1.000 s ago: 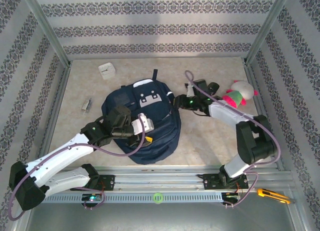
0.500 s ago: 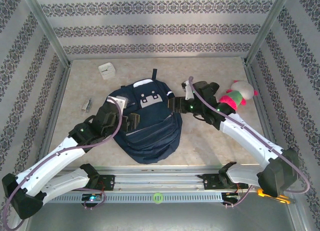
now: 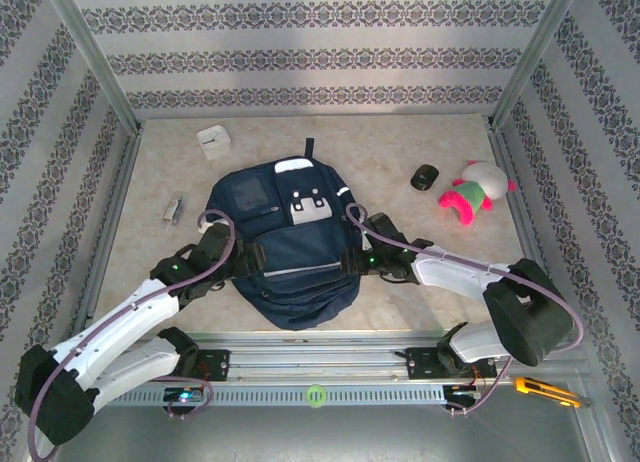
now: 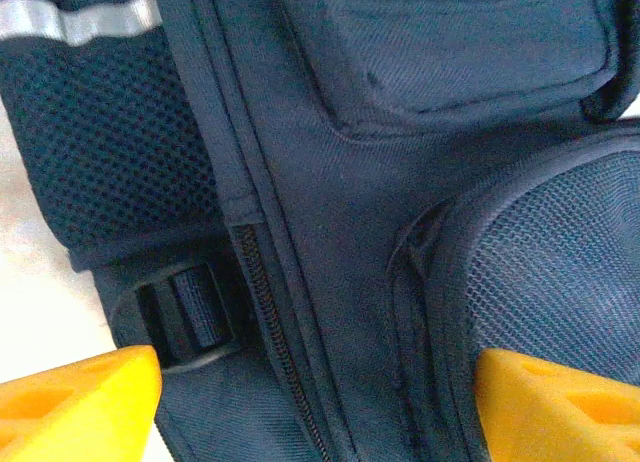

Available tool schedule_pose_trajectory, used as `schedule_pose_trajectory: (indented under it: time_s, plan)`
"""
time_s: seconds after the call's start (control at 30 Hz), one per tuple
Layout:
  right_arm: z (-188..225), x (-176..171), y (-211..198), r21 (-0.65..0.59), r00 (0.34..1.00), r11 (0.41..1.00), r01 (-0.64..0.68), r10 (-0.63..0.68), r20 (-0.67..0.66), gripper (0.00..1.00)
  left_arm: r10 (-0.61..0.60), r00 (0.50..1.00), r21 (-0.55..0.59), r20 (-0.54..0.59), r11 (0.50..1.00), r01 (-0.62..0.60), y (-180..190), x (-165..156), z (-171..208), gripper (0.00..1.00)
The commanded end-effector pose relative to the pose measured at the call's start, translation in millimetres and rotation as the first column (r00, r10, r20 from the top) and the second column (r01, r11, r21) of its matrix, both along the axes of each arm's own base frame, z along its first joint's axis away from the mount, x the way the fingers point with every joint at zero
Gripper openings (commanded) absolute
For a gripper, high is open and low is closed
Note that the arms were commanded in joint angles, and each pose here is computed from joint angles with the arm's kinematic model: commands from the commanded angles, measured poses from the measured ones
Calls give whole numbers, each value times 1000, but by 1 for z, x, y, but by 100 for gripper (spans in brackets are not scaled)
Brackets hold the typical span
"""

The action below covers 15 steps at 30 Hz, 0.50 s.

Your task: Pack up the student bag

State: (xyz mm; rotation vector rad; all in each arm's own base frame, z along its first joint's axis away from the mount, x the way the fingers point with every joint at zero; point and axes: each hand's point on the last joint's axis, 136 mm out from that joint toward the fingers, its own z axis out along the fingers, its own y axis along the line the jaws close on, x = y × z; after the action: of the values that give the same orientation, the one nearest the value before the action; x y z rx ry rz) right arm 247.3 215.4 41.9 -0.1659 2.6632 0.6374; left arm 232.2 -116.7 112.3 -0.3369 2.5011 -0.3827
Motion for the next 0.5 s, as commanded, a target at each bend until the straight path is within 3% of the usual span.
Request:
schedule_pose_trajectory:
  time_s: [0.0, 0.17, 0.3, 0.47]
  plan:
    - [-12, -7, -10, -57, 1000, 998, 13, -14, -18, 51, 12, 1000, -89, -2, 996, -12, -12, 5, 3, 80]
    - [64, 11, -6, 2, 991, 1000, -19, 18, 132, 61, 35, 999, -118, 11, 992, -33, -11, 5, 20, 82]
    - [131, 29, -1, 165, 973, 985, -51, 12, 231, 65, 95, 995, -138, 38, 986, -89, -3, 6, 36, 87]
    - [138, 53, 9, 177, 979, 982, -69, 33, 202, 66, 108, 994, -144, 33, 984, -103, -3, 12, 31, 92]
